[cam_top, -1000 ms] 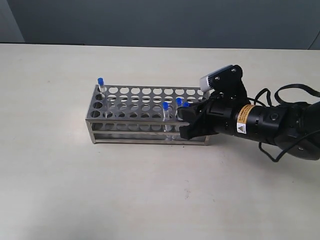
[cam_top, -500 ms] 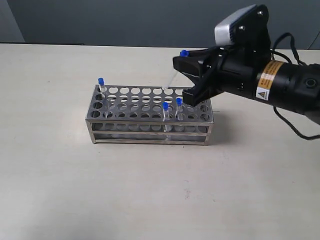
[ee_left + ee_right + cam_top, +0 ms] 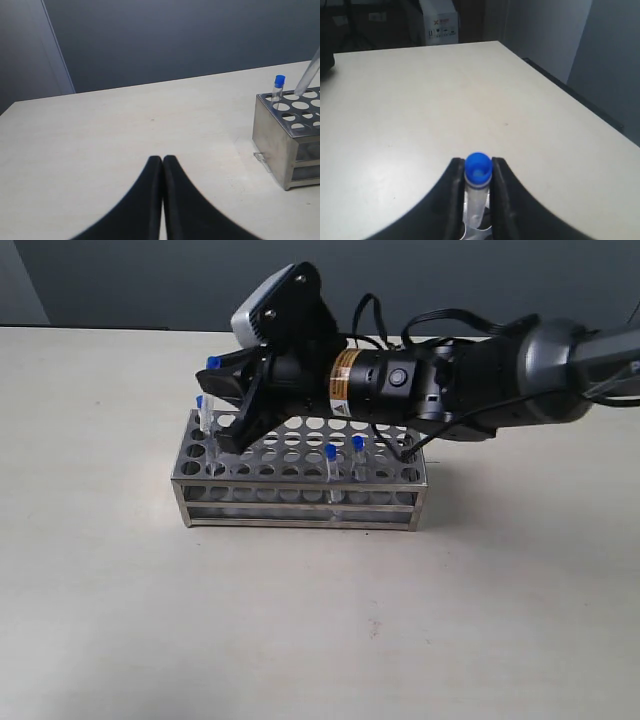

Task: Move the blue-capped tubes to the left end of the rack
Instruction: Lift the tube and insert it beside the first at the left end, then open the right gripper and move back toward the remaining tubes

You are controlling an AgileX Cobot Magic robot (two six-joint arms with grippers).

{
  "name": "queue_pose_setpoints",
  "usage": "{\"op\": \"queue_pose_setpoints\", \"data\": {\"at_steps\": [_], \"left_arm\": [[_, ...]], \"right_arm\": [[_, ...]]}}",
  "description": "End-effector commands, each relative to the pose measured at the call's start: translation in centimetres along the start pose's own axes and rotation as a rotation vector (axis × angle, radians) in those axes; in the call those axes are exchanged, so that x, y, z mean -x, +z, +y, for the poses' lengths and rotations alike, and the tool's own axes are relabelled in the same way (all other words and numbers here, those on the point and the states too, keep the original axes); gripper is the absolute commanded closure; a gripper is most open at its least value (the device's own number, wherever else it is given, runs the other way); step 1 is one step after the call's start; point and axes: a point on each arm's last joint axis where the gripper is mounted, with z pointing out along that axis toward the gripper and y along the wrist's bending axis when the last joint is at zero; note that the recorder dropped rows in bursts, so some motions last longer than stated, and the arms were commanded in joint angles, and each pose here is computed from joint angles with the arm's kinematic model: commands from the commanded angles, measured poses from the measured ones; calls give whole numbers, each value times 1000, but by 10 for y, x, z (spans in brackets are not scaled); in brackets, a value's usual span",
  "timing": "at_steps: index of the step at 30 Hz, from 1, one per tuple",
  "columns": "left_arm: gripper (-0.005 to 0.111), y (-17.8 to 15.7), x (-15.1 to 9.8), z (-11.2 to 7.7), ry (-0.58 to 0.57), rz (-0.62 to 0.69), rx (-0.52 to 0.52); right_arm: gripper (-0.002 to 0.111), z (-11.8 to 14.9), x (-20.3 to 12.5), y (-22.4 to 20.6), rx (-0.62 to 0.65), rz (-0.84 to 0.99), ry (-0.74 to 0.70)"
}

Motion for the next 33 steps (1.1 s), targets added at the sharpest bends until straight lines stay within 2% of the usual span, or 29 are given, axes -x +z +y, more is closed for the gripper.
{"op": "queue_pose_setpoints", "data": {"at_steps": [1,15,27,29,33], "left_arm": [[106,-1,1,0,2,-10,-1],[106,-1,1,0,2,-10,-1],[106,-1,1,0,2,-10,-1],[106,-1,1,0,2,-10,-1],[106,-1,1,0,2,-10,-1]], "right_arm": [[108,1,-11,14,14,30,2],[108,-7,-8,22,-24,54,-17],[107,-8,-25,37,8,50,13],[102,-9,-29,41,13,51,29],[80,-10,-31,45,15,51,35]]}}
